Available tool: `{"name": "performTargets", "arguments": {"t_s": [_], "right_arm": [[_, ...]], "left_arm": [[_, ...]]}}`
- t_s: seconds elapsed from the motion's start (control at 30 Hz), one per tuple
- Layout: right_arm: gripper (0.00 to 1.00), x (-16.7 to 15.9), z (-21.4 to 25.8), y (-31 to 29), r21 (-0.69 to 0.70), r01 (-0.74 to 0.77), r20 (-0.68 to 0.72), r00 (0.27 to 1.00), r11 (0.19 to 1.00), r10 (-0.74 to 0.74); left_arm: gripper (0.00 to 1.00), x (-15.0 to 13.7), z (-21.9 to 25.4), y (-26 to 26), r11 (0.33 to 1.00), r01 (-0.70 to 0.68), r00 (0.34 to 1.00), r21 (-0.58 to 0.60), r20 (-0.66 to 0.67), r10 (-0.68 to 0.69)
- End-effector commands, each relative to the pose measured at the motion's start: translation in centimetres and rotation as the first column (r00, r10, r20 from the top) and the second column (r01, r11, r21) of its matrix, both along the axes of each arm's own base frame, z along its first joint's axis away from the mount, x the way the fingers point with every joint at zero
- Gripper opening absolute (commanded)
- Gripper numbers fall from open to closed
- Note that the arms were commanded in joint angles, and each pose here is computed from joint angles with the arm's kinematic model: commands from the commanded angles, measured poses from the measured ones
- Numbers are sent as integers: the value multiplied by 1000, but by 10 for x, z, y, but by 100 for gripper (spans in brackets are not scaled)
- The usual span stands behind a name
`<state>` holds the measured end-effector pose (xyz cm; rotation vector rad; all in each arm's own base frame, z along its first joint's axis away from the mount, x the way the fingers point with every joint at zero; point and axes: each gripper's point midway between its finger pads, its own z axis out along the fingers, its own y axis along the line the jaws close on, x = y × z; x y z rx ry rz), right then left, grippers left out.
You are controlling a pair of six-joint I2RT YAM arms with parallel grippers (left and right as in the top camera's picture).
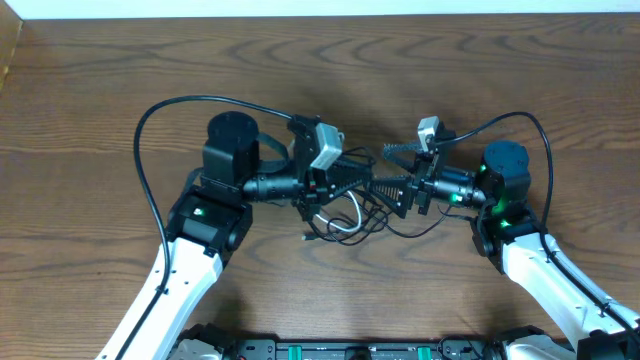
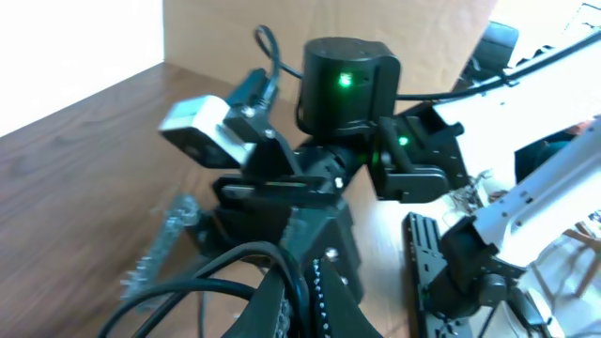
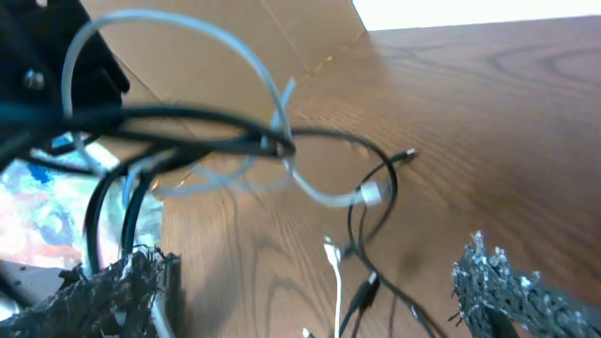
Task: Untangle cables
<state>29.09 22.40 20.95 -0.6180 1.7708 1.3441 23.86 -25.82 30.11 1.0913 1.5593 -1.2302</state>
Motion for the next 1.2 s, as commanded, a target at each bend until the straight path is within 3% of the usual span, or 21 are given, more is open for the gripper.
{"name": "performTargets", "arguments": {"t_s": [0.0,0.3,0.43,0.63,0.93,1.03,1.17], "right_arm": [[99,0,8,2,31,0,-9,1000,1000,0],[99,15,13,-3,64,98,-77,993,993,-93],[99,28,6,-10,66,199,-181,966,978,-185],[99,26,5,-9,67,187,-188,967,980,-172],[99,1,19,8,73,16,-36,999,997,-13],[99,0,19,8,72,9,-31,999,997,-6],[99,10,18,5,77,70,-61,996,995,-66]], "left_arm": [[8,-13,13,-7,998,56,998,-21,37,-55],[8,-30,15,-21,992,120,992,-26,50,-119],[8,-42,17,-31,986,164,985,-32,66,-161],[8,-48,20,-37,983,179,981,-36,84,-176],[8,-15,12,-35,1000,-14,998,6,64,14],[7,-2,14,-33,996,-92,995,0,37,92],[7,-9,25,-38,997,-66,998,-46,-12,65]]}}
